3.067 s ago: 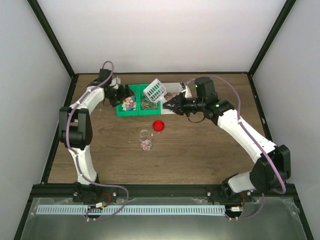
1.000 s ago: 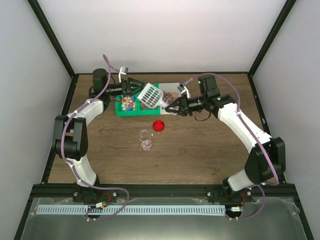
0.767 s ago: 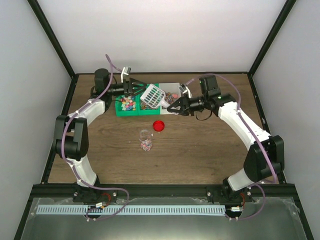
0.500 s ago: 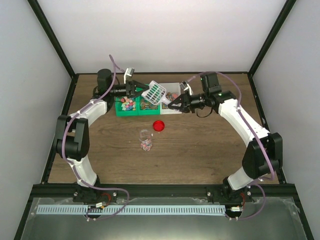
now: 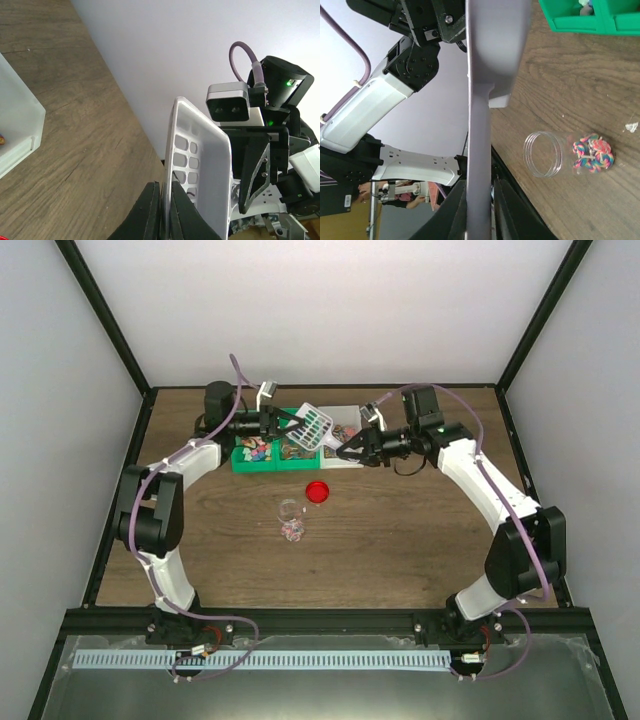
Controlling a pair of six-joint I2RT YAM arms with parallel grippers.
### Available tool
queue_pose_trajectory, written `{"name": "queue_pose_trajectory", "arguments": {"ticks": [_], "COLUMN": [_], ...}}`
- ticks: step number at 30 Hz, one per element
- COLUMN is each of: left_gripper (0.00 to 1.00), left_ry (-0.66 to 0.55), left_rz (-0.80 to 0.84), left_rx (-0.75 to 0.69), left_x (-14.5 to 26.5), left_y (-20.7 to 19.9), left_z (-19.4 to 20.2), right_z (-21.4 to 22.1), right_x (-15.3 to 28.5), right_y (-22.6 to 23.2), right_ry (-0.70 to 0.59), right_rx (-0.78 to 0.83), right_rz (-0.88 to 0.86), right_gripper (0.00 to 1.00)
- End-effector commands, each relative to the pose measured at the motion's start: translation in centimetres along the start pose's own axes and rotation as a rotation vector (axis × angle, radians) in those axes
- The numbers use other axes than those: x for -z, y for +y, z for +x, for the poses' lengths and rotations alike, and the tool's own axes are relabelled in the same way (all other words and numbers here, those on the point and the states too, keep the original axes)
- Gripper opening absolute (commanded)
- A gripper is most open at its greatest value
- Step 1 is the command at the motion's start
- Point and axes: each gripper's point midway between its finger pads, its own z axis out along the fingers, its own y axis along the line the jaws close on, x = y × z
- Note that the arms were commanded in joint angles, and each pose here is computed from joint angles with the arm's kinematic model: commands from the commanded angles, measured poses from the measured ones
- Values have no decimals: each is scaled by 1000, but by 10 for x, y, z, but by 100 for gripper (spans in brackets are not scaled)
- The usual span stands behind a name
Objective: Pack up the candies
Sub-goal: Adjust the spatula.
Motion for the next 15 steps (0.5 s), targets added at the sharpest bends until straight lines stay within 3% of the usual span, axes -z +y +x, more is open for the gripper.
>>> {"name": "queue_pose_trajectory", "arguments": {"ticks": [1, 15], "left_gripper": [4, 4], "left_ry": [17, 22], "left_rz": [46, 95], "left_rx": [-45, -22], "left_x": [-7, -7], "left_y": [-14, -13], "left_z": [-2, 3], "right_z": [-2, -1], "right_x": [6, 10], "right_y": [11, 19], "right_ry": [-37, -50], "right_rx": [49, 65], "right_rz": [-21, -30], "right_gripper": [20, 27]}}
